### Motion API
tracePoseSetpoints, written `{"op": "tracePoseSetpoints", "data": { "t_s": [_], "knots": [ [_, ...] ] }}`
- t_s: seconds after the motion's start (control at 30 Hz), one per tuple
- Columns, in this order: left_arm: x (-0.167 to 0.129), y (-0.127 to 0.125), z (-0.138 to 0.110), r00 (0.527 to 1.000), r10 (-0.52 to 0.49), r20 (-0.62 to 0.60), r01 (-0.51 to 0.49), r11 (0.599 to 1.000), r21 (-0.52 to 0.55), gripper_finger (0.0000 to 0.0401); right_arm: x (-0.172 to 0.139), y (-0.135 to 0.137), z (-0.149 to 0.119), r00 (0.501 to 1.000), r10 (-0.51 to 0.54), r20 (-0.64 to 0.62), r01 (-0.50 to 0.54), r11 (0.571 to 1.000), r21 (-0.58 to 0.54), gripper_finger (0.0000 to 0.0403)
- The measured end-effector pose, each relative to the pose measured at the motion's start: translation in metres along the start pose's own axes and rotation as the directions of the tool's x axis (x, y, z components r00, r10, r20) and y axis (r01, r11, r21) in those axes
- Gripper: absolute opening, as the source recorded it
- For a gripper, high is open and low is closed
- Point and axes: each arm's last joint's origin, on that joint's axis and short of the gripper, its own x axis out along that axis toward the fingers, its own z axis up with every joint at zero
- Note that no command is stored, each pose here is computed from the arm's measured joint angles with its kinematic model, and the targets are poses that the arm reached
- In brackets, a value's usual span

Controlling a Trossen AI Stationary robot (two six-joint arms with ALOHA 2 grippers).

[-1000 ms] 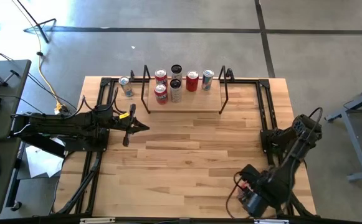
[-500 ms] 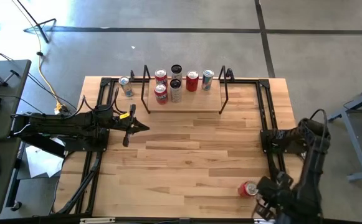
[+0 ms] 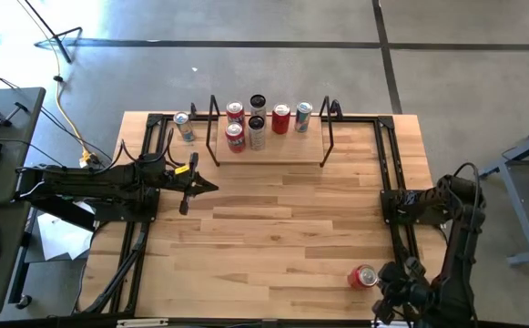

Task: Place canned beverage on shelf
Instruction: Put the red black soda can on the shelf aligned with the red black soda can

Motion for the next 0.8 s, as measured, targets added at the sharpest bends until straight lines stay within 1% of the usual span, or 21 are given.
{"op": "tracePoseSetpoints", "data": {
  "t_s": [0.1,0.27,0.4,0.5,0.63,0.7,0.8],
  "knots": [
    [0.000,0.000,0.000,1.000,0.000,0.000,0.000,1.000,0.000,0.0000,0.002,0.002,0.006,0.999,-0.030,-0.023,0.031,0.998,0.055,0.0054],
    [0.000,0.000,0.000,1.000,0.000,-0.001,0.000,1.000,0.000,0.0000,0.009,0.008,0.019,0.996,-0.066,-0.065,0.075,0.986,0.149,0.0131],
    [0.000,0.000,0.000,1.000,0.000,-0.001,0.000,1.000,-0.001,0.0000,0.013,0.017,0.031,0.992,-0.050,-0.119,0.075,0.973,0.216,0.0195],
    [0.000,0.000,0.000,1.000,0.000,-0.001,0.000,1.000,-0.001,0.0000,0.015,0.021,0.043,0.987,-0.033,-0.159,0.075,0.962,0.264,0.0234],
    [0.000,-0.001,0.000,1.000,-0.007,-0.001,0.007,1.000,0.000,0.0000,0.020,0.025,0.058,0.975,-0.059,-0.215,0.121,0.949,0.290,0.0267],
    [0.000,-0.002,0.000,1.000,-0.015,0.000,0.015,1.000,0.003,0.0000,0.023,0.026,0.064,0.966,-0.075,-0.246,0.146,0.948,0.284,0.0275],
    [0.001,-0.004,0.000,1.000,-0.027,0.001,0.027,1.000,0.006,0.0000,0.026,0.024,0.071,0.943,-0.121,-0.309,0.203,0.948,0.247,0.0280]
  ]
}}
